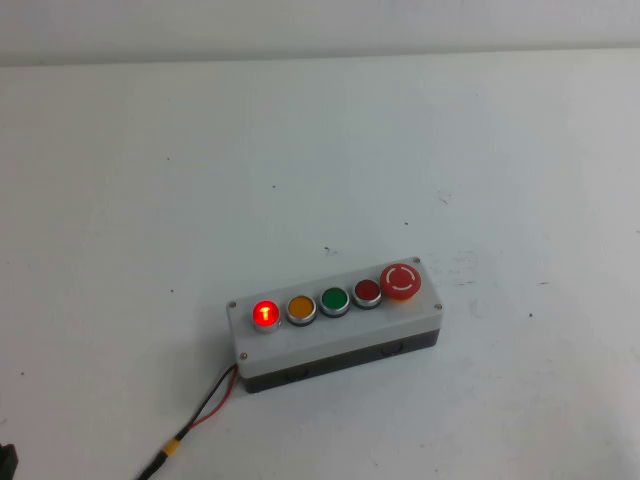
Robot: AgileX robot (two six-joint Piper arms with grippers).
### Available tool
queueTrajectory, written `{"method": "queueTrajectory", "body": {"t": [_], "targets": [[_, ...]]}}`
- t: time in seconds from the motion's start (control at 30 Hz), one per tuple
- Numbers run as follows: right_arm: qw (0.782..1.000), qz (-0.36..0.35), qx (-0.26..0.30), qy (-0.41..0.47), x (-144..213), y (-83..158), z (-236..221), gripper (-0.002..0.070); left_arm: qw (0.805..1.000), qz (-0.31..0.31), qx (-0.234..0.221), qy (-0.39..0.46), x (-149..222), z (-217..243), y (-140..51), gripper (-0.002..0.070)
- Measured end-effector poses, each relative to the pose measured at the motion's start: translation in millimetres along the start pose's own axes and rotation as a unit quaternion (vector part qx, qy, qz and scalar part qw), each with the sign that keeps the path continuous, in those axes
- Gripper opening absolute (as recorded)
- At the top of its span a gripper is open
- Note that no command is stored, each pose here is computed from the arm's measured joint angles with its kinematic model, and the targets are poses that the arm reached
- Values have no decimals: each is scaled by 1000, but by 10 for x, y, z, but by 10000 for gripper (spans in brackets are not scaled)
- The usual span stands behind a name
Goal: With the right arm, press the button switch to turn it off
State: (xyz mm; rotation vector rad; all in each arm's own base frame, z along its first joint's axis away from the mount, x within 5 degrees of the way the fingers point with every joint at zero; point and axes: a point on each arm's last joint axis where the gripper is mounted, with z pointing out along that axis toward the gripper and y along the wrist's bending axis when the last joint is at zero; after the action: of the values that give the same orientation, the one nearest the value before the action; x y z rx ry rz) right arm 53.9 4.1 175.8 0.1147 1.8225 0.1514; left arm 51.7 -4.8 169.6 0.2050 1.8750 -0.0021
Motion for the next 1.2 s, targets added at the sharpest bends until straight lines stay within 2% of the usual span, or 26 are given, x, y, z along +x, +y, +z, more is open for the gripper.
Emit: {"method": "queueTrajectory", "body": {"t": [1.2], "targets": [[1000, 12, -4, -24, -44, 7, -1, -16, 1000, 0, 0, 0, 0, 0, 0, -2]]}}
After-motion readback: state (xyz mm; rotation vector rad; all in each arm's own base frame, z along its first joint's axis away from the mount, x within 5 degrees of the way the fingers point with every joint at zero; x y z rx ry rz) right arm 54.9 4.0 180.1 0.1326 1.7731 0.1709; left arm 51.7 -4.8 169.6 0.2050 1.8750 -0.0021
